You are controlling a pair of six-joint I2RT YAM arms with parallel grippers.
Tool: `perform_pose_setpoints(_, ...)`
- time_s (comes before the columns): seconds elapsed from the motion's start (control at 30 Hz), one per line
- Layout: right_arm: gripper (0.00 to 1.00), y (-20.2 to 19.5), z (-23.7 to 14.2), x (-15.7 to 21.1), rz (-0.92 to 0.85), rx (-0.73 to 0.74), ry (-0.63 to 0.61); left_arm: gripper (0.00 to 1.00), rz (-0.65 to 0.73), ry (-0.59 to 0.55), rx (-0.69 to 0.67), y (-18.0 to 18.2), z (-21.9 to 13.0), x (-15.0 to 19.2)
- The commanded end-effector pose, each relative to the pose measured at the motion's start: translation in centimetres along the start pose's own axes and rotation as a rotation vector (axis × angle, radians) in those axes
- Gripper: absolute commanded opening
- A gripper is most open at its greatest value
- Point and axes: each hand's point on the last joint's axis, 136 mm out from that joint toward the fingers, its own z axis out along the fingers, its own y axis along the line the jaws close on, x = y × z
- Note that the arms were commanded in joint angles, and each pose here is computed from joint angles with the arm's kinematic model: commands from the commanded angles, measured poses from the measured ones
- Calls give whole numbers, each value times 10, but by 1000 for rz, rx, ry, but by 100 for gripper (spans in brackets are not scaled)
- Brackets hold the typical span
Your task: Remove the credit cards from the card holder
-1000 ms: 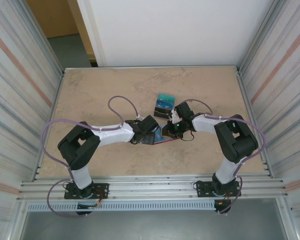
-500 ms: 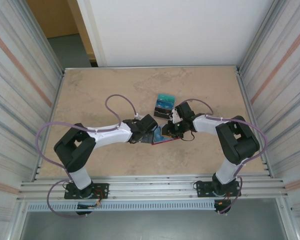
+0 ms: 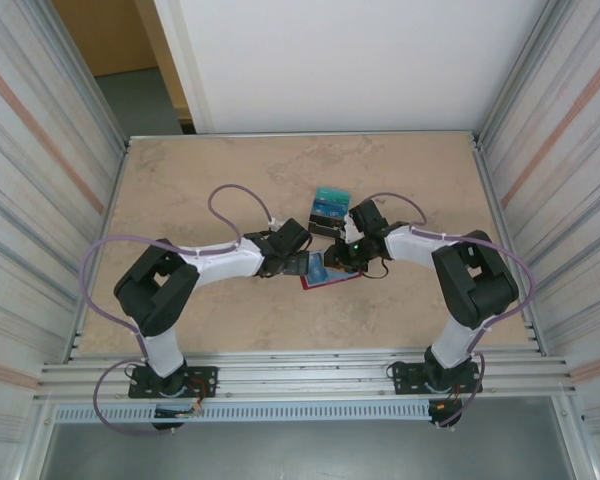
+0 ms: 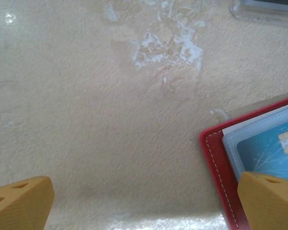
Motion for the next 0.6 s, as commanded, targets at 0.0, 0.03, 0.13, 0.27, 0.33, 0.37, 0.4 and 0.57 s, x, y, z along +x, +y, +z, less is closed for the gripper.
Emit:
perform_pose_setpoints(0.0, 26, 3, 2, -2, -39, 16, 12, 99, 16, -13, 24, -9, 1, -9)
perform_pose_setpoints(0.03, 26, 3, 3, -2, -42, 20, 14, 99, 16, -11, 24, -9, 1, -8)
perform_pose_setpoints(0.13, 26, 3, 6, -3, -47, 24, 21, 98, 16, -1, 14, -6, 3, -4)
perform_pose_setpoints(0.27, 26, 2, 12, -3, -45, 25, 34, 99, 17, 22, 0, -2, 6, 3)
perform_pose_setpoints(0.33, 26, 1, 14, -3, -44, 26, 36, 99, 16, 36, -10, 0, 8, 7)
perform_pose_setpoints(0.37, 27, 0, 15, -3, -42, 28, 39, 99, 15, 42, -15, 1, 9, 9)
perform_pose_setpoints(0.4, 27, -1, 16, -3, -39, 30, 41, 99, 15, 48, -20, 3, 10, 11)
perform_pose_setpoints(0.57, 27, -2, 18, -2, -36, 29, 48, 99, 17, 59, -32, 6, 12, 16)
